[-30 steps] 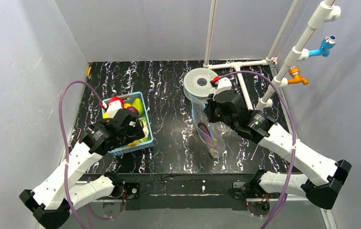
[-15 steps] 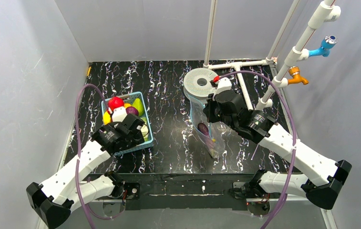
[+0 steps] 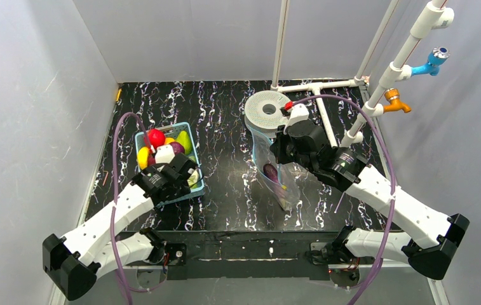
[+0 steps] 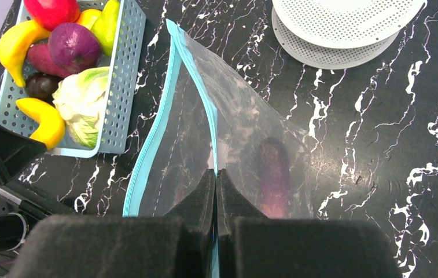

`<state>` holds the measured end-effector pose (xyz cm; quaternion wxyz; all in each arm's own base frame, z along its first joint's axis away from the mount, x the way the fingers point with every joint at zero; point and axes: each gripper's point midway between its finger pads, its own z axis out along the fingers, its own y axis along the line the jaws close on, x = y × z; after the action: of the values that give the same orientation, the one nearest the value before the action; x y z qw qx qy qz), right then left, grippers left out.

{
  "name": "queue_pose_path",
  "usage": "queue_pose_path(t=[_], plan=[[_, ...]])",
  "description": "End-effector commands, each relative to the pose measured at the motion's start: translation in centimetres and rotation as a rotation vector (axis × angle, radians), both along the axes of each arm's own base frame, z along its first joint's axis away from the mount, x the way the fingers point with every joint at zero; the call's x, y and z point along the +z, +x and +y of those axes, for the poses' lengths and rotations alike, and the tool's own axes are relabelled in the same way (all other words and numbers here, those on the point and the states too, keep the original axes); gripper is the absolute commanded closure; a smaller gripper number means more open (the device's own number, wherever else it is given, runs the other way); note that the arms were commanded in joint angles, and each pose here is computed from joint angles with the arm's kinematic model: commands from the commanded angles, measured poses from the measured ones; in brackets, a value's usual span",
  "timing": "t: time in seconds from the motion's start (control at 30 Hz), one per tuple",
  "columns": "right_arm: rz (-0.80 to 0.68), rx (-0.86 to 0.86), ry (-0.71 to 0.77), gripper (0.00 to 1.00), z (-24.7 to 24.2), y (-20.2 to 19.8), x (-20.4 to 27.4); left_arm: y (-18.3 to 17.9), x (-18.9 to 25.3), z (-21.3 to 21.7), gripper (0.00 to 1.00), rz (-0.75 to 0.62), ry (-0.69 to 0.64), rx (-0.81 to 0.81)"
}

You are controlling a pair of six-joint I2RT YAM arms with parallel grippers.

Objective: Place the food in the zip-top bag and seal the zipper
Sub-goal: Pick up the fake fruit from the bin.

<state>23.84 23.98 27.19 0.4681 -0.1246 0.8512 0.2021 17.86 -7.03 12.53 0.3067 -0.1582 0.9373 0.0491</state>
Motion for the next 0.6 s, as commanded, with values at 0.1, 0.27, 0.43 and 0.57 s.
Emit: queue_pose_path(t=[0.1,0.27,0.43,0.57], plan=[[-0.04,0.002,0.065,0.99,0.2,0.0,1.8,0.2,-0.5,0.5,0.71,-0.004,0.03,0.031],[-0.042,0.01,0.079,0.99,0.4,-0.1,2.2,0.6,0.9,-0.2,0.81,0.004,0.022,-0.022],[-0.037,0.009,0.069,0.99,0.6,0.1,1.6,0.5,2.4,-0.4,0.92,0.044,0.058,-0.088],[-0.038,0.008,0.062,0.99,0.7,0.3,1.6,0.8,3.9,-0.9,0.94,0.039,0.054,-0.154]])
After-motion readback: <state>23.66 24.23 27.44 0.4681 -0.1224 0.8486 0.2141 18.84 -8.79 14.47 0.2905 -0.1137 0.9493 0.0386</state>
